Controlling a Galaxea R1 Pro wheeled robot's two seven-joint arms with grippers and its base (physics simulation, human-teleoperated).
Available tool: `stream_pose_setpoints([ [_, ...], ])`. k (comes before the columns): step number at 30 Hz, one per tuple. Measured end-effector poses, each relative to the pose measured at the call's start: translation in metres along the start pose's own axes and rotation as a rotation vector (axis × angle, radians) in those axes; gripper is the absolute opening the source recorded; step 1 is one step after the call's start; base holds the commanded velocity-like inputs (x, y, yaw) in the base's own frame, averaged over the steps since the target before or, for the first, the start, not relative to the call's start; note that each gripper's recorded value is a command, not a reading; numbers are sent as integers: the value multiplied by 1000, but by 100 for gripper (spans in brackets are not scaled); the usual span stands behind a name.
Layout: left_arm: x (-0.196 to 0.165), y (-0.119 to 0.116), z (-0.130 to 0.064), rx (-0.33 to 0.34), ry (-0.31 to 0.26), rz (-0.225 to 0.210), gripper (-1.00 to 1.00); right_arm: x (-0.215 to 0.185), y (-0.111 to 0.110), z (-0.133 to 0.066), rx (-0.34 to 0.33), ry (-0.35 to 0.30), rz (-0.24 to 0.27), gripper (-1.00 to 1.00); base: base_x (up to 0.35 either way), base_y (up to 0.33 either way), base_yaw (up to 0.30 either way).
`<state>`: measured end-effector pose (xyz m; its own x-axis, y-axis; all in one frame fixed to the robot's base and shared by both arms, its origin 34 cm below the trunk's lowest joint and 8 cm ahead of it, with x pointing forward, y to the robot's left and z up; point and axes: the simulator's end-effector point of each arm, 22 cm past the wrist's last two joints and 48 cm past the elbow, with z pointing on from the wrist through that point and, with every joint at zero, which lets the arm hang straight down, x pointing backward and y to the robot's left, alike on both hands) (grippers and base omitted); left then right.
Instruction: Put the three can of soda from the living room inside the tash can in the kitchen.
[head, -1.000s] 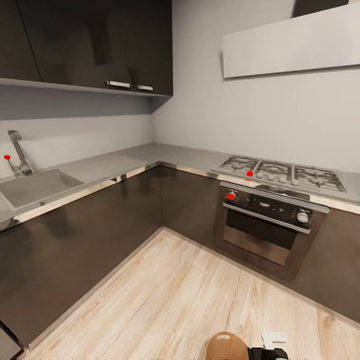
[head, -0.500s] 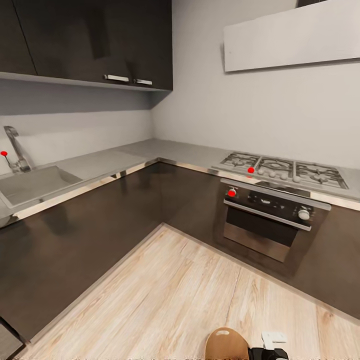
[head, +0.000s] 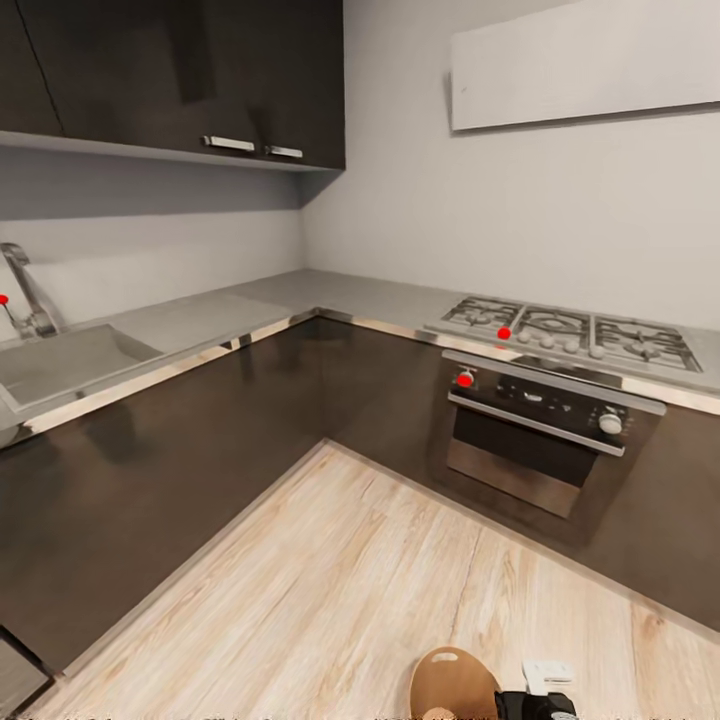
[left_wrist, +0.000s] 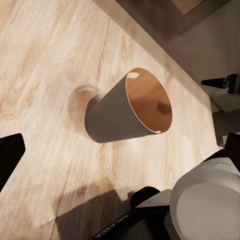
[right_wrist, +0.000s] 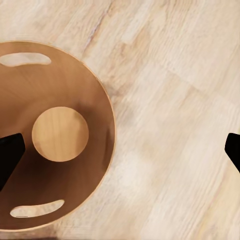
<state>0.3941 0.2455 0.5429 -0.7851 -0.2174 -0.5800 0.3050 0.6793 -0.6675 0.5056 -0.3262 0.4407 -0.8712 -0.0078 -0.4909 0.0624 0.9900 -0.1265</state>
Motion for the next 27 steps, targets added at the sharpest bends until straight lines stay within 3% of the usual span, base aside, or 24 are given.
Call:
stream_pose_setpoints([
  [7, 3, 1, 0, -2, 8, -8, 100, -15, -1, 4, 3, -14, 0, 100, 0, 0, 0],
  [27, 14, 5, 0, -9, 30, -31, 100, -2, 0, 10, 3, 16, -7, 100, 0, 0, 0],
])
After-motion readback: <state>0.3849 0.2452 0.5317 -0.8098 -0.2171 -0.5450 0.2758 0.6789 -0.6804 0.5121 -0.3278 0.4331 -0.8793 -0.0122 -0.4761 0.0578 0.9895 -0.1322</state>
